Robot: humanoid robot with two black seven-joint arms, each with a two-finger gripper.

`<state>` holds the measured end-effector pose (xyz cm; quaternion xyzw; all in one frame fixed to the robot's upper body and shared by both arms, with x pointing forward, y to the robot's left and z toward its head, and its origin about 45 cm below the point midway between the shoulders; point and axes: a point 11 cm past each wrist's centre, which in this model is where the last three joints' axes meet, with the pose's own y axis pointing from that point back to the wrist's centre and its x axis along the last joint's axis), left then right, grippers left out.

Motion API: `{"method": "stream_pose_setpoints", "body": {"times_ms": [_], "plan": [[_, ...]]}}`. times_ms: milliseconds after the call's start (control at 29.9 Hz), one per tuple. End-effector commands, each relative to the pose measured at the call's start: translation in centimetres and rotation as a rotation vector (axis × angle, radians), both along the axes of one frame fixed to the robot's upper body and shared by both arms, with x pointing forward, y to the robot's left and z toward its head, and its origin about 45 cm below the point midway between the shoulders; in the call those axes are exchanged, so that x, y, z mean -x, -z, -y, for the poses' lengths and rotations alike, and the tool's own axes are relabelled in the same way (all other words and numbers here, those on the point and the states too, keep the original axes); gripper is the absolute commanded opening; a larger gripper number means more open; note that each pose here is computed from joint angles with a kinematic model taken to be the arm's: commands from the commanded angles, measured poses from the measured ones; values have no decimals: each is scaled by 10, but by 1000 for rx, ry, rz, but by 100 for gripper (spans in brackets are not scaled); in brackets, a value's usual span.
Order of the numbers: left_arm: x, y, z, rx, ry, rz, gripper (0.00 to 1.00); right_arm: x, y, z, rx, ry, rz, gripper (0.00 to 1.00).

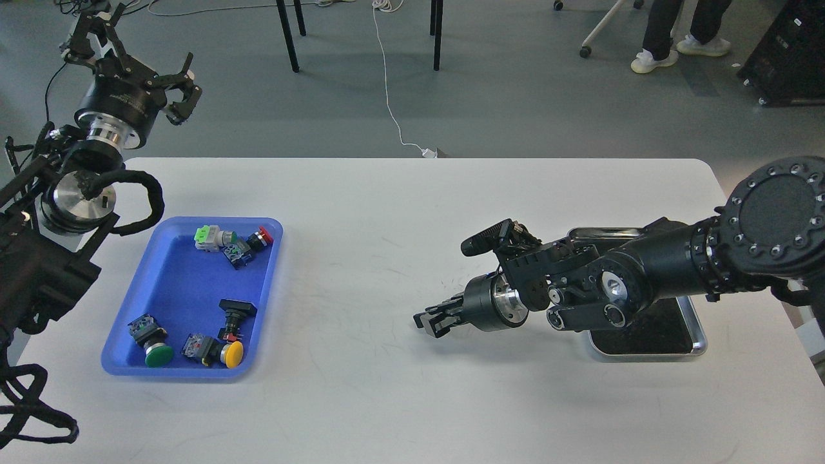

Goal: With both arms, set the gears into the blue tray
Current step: 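Carry the black gear with the right gripper to the table center and release, then withdraw the right arm and swing the left gripper toward the gear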

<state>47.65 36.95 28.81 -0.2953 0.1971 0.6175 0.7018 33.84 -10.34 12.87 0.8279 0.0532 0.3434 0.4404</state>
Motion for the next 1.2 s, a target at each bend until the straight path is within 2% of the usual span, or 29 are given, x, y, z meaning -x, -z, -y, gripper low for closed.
{"method": "stream_pose_setpoints", "body": {"times_ms": [0,100,134,301,435,535,635,836,1003,1170], "plan": [[1,-3,-8,-13,-11,4,98,-5,-1,1,0,9,15,27],[2,-5,-12,-18,-16,6,98,-7,-2,1,-2,12,19,50],[2,-5,-13,-20,-18,6,98,-7,-3,0,-5,11,20,55],[2,-4,-13,-22,-20,0,98,-8,-8,-6,-28,17,21,68],[3,-5,-16,-30,-22,0,98,-13,-22,-27,-107,30,36,84],[4,-2,-8,-95,38,-35,98,-44,-56,-16,-246,182,68,92],[7,-10,20,-236,164,-49,98,-75,-92,13,-405,385,77,94],[16,-42,63,-641,341,69,98,-103,-126,79,-763,744,43,95],[32,-51,113,-911,479,206,98,-112,-143,127,-1060,964,6,96],[62,-54,173,-1217,617,417,98,-102,-136,189,-1308,1156,-122,97]]}}
